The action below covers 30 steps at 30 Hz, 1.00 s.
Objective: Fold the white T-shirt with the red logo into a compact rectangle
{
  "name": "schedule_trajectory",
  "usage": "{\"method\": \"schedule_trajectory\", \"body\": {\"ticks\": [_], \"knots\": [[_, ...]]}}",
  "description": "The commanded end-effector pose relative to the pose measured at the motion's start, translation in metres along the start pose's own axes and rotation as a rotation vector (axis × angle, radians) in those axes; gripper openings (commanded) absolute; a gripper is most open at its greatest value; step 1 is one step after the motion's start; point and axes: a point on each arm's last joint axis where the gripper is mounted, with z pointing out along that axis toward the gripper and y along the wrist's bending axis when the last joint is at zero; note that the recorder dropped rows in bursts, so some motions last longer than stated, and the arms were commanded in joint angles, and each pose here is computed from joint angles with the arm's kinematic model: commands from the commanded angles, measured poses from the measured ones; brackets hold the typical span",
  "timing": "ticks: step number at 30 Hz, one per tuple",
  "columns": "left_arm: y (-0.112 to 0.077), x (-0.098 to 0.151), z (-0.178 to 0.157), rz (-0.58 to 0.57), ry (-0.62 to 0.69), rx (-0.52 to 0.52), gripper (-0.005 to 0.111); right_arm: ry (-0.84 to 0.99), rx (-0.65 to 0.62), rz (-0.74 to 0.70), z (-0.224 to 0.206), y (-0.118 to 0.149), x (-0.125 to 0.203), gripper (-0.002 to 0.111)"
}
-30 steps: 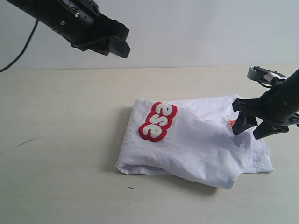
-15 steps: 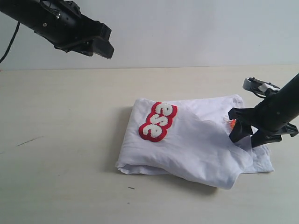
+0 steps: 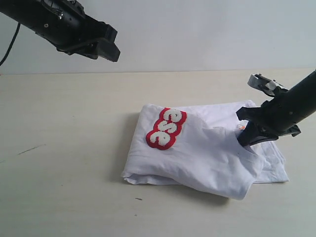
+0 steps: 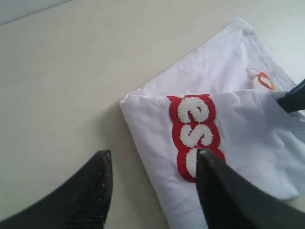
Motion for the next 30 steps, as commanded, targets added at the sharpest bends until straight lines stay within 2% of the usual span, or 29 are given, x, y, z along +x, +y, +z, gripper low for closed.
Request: {"method": "schedule_trajectory", "body": {"ticks": [1, 9, 12, 16, 19, 23, 25, 28, 30], "knots": [[0.000, -0.001, -0.005, 0.007, -0.013, -0.005, 0.053, -0.078, 0.019, -0.121, -0.015, 0.006, -0.015, 0.000], [0.001, -0.006, -0.005, 0.011, -0.063, -0.024, 0.052, -0.431, 0.200, -0.262, -0.068, 0.021, -0.048, 0.000], [0.002, -0.007, -0.005, 0.017, -0.081, -0.034, 0.052, -0.484, 0.261, -0.320, -0.070, 0.018, -0.053, 0.000], [0.002, -0.008, -0.005, 0.035, -0.089, -0.039, 0.052, -0.466, 0.275, -0.281, -0.057, 0.007, -0.055, 0.001], [0.003, -0.008, -0.005, 0.035, -0.091, -0.040, 0.052, -0.429, 0.264, -0.242, -0.041, -0.003, -0.054, 0.012], [0.003, -0.008, -0.005, 0.035, -0.088, -0.039, 0.052, -0.411, 0.286, -0.211, -0.036, -0.009, -0.053, 0.044], [0.003, -0.008, -0.005, 0.035, -0.088, -0.039, 0.052, -0.404, 0.305, -0.172, -0.037, -0.011, -0.053, 0.053], [0.003, -0.007, -0.004, 0.034, -0.080, -0.037, 0.052, -0.400, 0.361, -0.104, -0.041, -0.015, -0.052, 0.053], [0.002, -0.002, 0.001, 0.027, -0.059, -0.024, 0.052, -0.370, 0.348, -0.064, -0.044, -0.013, -0.053, 0.052]]}}
